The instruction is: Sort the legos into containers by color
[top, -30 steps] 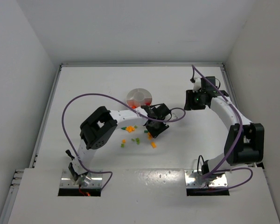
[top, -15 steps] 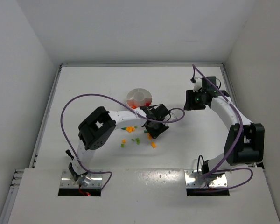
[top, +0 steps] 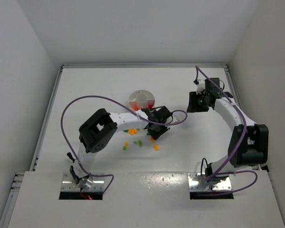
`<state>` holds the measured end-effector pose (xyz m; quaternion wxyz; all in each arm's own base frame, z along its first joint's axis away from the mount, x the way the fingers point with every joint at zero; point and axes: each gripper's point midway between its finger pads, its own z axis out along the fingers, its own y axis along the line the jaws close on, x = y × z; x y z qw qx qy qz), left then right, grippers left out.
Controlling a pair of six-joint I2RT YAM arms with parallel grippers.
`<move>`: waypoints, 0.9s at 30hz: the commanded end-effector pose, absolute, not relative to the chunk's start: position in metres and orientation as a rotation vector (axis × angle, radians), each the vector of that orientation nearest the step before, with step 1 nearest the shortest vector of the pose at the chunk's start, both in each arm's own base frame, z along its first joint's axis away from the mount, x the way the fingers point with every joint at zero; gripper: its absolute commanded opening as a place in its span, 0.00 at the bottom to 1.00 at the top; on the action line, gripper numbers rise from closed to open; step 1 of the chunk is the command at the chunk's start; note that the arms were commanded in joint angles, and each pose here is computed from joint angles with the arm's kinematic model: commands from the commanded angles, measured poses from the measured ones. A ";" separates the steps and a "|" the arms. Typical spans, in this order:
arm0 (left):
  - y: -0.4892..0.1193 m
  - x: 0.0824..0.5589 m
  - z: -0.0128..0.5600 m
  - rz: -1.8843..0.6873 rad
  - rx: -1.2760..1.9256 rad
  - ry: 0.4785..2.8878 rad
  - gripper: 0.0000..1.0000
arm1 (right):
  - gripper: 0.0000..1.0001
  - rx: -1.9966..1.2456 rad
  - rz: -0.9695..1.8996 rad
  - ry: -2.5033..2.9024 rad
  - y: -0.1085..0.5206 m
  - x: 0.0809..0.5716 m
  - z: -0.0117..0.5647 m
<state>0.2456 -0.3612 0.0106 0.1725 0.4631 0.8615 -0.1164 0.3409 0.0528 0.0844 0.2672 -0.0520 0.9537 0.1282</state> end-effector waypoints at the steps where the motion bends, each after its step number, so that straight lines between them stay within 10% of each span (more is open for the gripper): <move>1: -0.340 0.231 0.002 -0.293 1.337 2.520 0.24 | 0.47 -0.145 0.353 2.524 0.053 0.354 0.100; 13: -0.358 0.282 0.194 -0.678 1.150 2.095 0.21 | 0.43 -0.208 0.406 2.524 0.066 0.349 0.098; 27: -0.258 0.363 0.184 -0.470 0.888 2.253 0.21 | 0.41 -0.237 0.455 2.558 0.074 0.347 0.092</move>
